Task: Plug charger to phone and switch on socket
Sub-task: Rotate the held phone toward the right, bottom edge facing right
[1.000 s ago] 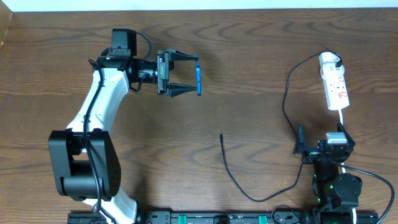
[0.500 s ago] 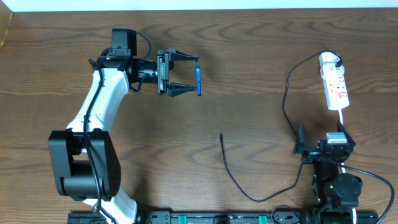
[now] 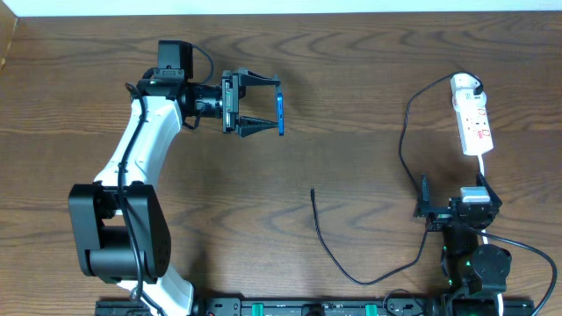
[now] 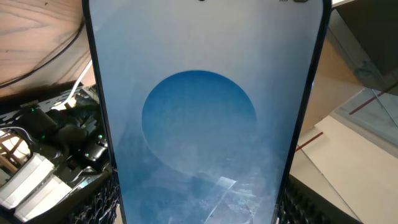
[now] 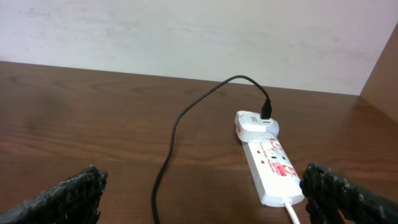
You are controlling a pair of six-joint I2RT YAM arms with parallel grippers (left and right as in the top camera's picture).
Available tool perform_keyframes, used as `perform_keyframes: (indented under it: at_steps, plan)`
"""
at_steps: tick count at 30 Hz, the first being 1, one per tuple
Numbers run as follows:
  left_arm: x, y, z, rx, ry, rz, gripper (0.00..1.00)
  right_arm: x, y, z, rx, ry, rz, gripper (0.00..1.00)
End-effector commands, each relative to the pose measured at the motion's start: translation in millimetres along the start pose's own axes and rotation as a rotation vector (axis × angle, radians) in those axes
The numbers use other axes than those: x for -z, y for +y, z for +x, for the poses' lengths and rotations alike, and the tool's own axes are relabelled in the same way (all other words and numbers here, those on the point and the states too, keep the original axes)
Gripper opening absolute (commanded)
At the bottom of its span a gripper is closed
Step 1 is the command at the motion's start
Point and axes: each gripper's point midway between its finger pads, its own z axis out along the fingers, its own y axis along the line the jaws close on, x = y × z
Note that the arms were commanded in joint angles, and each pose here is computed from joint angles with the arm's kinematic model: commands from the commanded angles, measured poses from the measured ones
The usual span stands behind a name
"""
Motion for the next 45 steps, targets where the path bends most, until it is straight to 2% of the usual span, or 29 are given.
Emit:
perform_keyframes:
  at_steps: [1, 45]
  plan:
    - [3.6, -15.5, 21.7, -0.075, 0.049, 0.025, 0.07, 0.3, 2.7, 0.3, 0.012, -0.001, -0.010, 0.99]
    - [3.2, -13.9, 15.5, -0.075, 0.013, 0.014, 0.08, 0.3, 2.7, 0.3, 0.012, -0.001, -0.010, 0.99]
